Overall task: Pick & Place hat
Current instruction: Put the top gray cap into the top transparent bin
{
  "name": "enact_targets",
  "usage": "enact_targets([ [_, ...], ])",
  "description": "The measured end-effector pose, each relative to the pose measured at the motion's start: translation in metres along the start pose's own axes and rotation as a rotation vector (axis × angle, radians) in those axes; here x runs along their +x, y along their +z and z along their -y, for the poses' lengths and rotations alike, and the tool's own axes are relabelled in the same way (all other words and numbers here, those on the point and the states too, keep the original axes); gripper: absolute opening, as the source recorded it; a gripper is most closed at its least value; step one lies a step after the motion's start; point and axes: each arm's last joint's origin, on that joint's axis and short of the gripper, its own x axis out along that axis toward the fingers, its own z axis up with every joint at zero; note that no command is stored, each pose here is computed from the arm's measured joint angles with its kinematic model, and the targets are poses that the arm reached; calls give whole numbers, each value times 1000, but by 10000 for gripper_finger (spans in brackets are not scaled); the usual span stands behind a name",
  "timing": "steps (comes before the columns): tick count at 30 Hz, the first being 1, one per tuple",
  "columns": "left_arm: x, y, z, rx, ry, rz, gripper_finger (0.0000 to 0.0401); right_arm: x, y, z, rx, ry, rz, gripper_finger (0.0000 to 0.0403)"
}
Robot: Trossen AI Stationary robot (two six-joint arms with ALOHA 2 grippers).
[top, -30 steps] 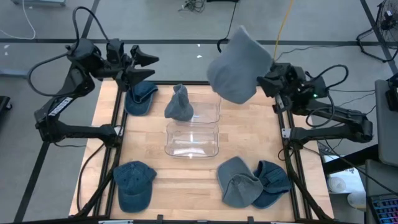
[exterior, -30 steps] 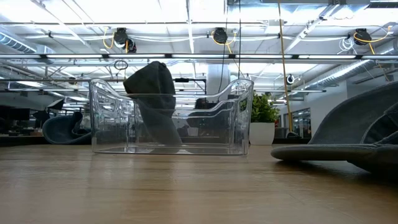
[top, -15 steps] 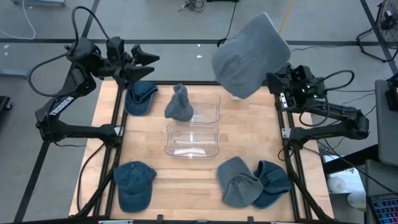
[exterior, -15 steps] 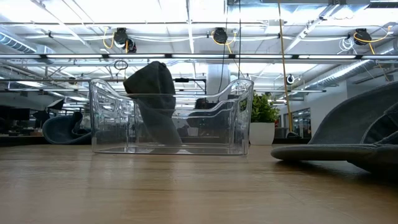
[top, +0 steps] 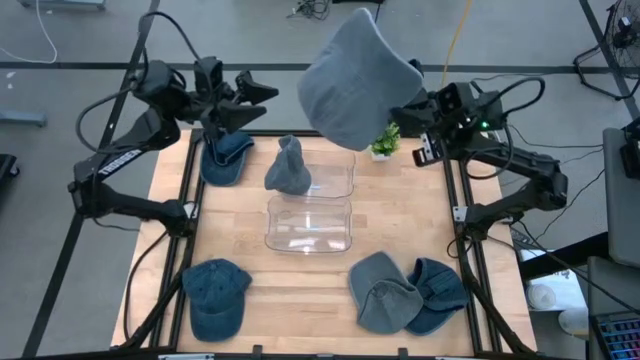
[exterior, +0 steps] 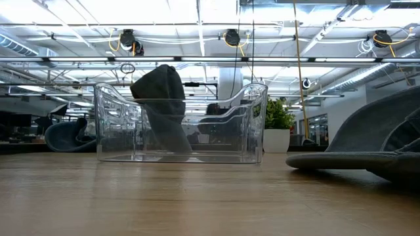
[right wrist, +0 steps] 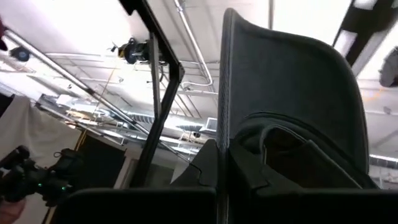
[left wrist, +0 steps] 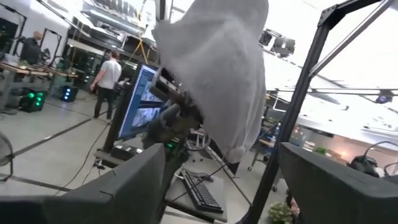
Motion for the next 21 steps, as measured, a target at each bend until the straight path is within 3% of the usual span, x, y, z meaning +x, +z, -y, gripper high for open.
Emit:
enact_targets([
  [11,29,-12,-5,36,-112,45,325,6,4,3,-50,16,1,0],
  [21,57,-33,-15,-14,-167,35,313,6,4,3,-58,13,3,0],
])
